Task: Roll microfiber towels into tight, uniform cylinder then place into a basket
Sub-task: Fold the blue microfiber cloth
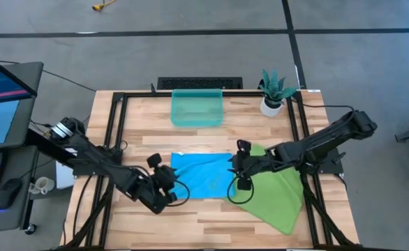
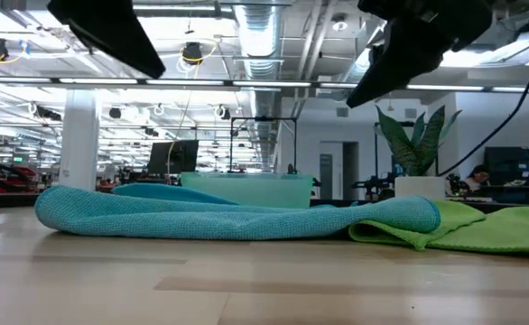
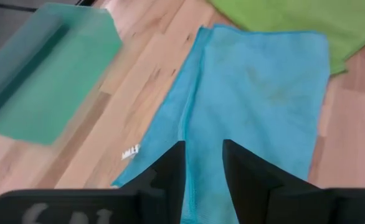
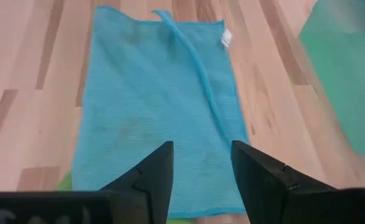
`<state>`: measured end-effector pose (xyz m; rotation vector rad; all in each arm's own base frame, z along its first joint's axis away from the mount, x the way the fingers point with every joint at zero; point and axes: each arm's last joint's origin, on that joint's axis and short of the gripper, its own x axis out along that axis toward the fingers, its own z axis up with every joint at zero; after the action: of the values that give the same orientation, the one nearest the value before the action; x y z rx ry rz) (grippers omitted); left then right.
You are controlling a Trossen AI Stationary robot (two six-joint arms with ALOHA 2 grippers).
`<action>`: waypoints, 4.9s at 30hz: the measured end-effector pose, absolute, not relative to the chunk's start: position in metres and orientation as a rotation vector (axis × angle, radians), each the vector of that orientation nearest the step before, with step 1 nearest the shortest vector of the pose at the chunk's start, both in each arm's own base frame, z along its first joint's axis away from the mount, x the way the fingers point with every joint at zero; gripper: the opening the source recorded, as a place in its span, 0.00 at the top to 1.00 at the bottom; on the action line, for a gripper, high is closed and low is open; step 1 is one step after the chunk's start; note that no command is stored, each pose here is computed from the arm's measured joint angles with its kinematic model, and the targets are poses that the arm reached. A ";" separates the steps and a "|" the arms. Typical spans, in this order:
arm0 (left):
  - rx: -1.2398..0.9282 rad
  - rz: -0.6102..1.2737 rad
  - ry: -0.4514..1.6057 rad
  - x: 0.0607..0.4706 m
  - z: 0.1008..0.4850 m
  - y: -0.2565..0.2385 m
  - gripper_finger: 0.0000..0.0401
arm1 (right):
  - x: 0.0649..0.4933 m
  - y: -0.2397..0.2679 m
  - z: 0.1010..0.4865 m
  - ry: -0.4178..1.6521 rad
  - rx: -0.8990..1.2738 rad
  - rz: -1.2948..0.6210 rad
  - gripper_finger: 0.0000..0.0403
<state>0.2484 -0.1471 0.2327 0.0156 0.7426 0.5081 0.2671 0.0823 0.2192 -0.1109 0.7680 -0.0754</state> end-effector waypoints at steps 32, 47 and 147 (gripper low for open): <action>0.221 0.517 1.094 0.280 0.159 -0.127 0.59 | 0.267 0.084 0.219 0.767 -0.098 -0.070 0.55; 0.158 0.510 1.106 0.272 0.132 -0.114 0.69 | 0.267 0.084 0.219 0.770 -0.100 -0.070 0.55; -0.332 0.398 0.974 0.301 0.120 -0.057 0.66 | 0.265 0.083 0.214 0.779 -0.070 -0.087 0.56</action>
<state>0.3005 -0.0569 0.1200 -0.3325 0.9735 0.3978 0.2652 0.0832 0.2140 -0.0696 0.7791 -0.0869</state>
